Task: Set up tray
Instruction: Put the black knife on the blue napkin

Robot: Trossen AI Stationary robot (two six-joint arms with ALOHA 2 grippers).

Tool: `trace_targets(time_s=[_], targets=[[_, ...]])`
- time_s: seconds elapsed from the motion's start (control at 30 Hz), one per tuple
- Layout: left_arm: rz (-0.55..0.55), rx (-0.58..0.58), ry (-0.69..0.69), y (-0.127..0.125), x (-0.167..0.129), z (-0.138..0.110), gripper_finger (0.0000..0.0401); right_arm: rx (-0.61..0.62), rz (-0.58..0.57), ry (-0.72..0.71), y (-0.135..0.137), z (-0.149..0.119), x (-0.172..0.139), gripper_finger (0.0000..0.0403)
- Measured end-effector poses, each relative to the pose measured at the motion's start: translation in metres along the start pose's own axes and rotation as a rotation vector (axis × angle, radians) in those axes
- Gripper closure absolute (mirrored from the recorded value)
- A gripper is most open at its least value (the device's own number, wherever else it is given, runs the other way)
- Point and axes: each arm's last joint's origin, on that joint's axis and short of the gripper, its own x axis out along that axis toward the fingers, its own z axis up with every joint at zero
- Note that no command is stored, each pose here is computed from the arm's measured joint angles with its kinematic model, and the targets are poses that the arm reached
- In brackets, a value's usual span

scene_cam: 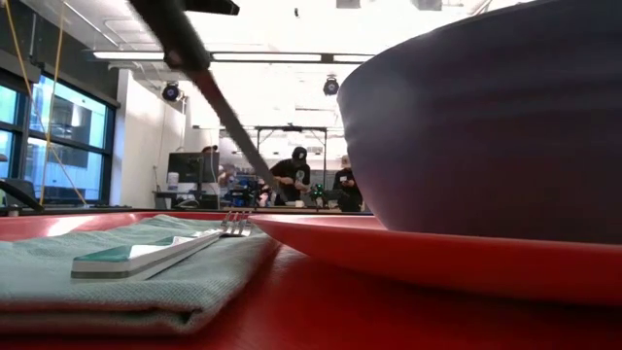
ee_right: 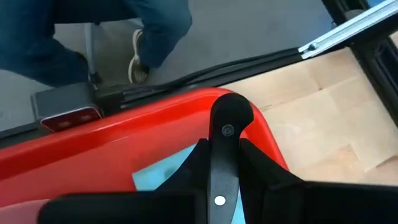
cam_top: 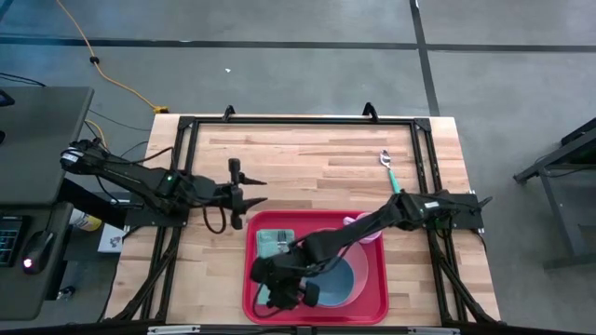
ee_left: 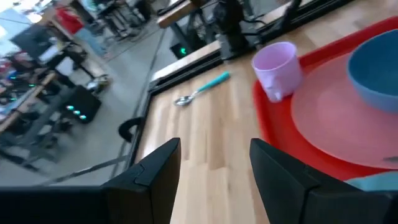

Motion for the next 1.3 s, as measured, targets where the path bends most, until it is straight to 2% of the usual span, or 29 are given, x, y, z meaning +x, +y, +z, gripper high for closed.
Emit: trace_targets(time_s=[0.27, 0.37, 0.57, 1.0, 1.13, 1.23, 1.3], targets=[[-0.045, -0.024, 0.033, -0.003, 0.000, -0.004, 0.0176, 0.025, 0.035, 0.113, -0.002, -0.006, -0.011, 0.0375], [-0.056, -0.032, 0.033, -0.004, 0.001, -0.004, 0.0176, 0.010, 0.009, 0.147, -0.004, -0.006, -0.015, 0.0375], [-0.129, -0.058, 0.046, -0.011, 0.009, -0.006, 0.0176, -0.047, -0.026, 0.287, 0.003, -0.012, -0.010, 0.0375], [-0.308, -0.113, 0.096, -0.032, 0.029, -0.013, 0.0176, -0.014, 0.008, 0.617, 0.017, -0.036, -0.015, 0.0375], [-0.337, -0.148, 0.065, -0.035, 0.034, -0.011, 0.0176, -0.048, -0.014, 0.717, 0.019, -0.041, -0.016, 0.0375], [-0.393, -0.179, -0.028, -0.036, 0.036, -0.003, 0.0176, -0.128, -0.075, 0.814, 0.018, -0.048, -0.012, 0.0375], [-0.420, -0.185, -0.057, -0.037, 0.037, -0.001, 0.0176, -0.169, -0.072, 0.862, 0.020, -0.050, -0.011, 0.0375]])
